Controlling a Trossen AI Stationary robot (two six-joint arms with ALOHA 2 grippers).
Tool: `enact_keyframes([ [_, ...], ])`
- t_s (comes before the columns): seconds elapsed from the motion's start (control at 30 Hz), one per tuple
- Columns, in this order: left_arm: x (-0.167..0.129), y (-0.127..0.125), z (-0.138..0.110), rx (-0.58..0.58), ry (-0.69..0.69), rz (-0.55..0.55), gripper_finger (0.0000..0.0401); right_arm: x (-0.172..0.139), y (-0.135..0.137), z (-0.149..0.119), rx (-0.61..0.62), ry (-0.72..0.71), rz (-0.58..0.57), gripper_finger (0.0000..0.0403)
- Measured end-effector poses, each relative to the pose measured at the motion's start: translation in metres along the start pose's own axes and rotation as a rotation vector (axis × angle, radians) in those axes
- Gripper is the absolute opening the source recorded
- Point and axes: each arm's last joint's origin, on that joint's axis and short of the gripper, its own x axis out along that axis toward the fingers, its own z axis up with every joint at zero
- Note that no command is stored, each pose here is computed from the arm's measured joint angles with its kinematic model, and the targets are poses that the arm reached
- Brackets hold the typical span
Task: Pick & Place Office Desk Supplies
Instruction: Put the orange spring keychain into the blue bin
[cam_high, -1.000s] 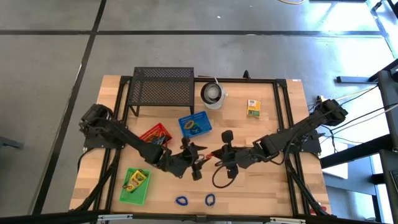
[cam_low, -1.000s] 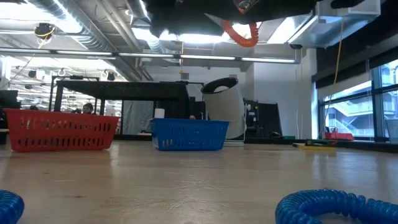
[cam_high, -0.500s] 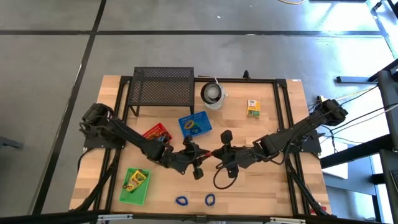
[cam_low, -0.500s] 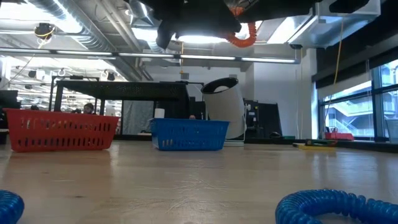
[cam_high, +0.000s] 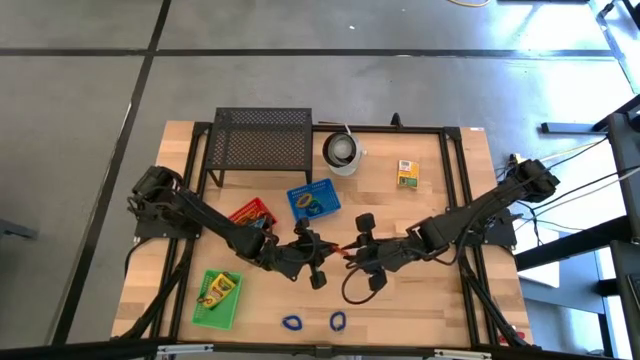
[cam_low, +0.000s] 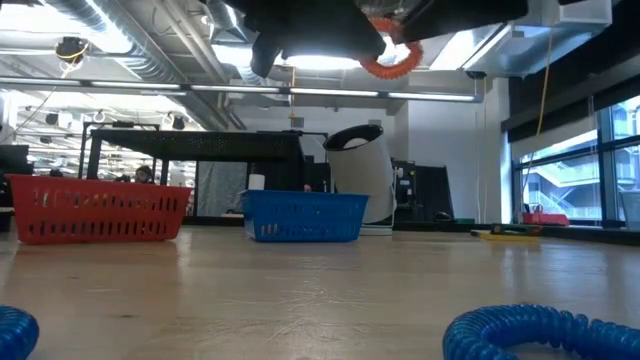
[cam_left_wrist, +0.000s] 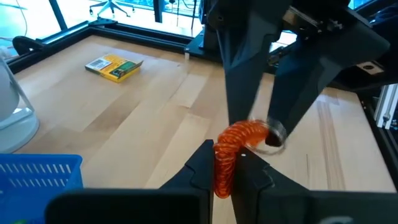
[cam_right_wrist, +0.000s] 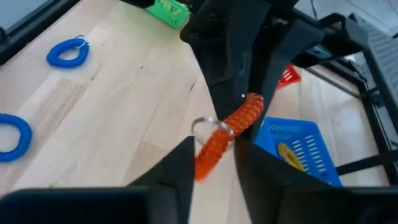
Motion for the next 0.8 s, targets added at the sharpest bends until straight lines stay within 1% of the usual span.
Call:
enact_keyframes([
  [0.2, 0.000, 0.000, 0.000, 0.001, 0.001, 0.003, 0.0022, -0.016, 0.002, 0.003, 0.011, -0.010, -0.061, 0.0201],
  [0.3, 0.000, 0.000, -0.001, 0.005, 0.005, 0.008, 0.0022, -0.030, 0.003, 0.006, 0.061, -0.029, -0.058, 0.0238],
  [0.37, 0.000, 0.001, 0.000, 0.006, -0.001, 0.023, 0.0022, -0.038, 0.005, 0.006, 0.108, -0.034, -0.043, 0.0255],
  [0.47, 0.000, 0.002, -0.001, 0.016, 0.000, 0.052, 0.0022, -0.048, 0.009, 0.006, 0.194, -0.030, 0.010, 0.0268],
  [0.57, 0.001, 0.005, -0.001, 0.018, -0.007, 0.081, 0.0024, -0.052, 0.015, 0.004, 0.272, -0.008, 0.072, 0.0271],
  [0.67, 0.004, 0.010, -0.001, 0.027, 0.006, 0.108, 0.0027, -0.054, 0.021, 0.000, 0.317, 0.032, 0.123, 0.0267],
  [0.8, 0.013, 0.028, -0.004, 0.068, 0.068, 0.200, 0.0027, -0.052, 0.029, -0.004, 0.360, 0.081, 0.142, 0.0258],
])
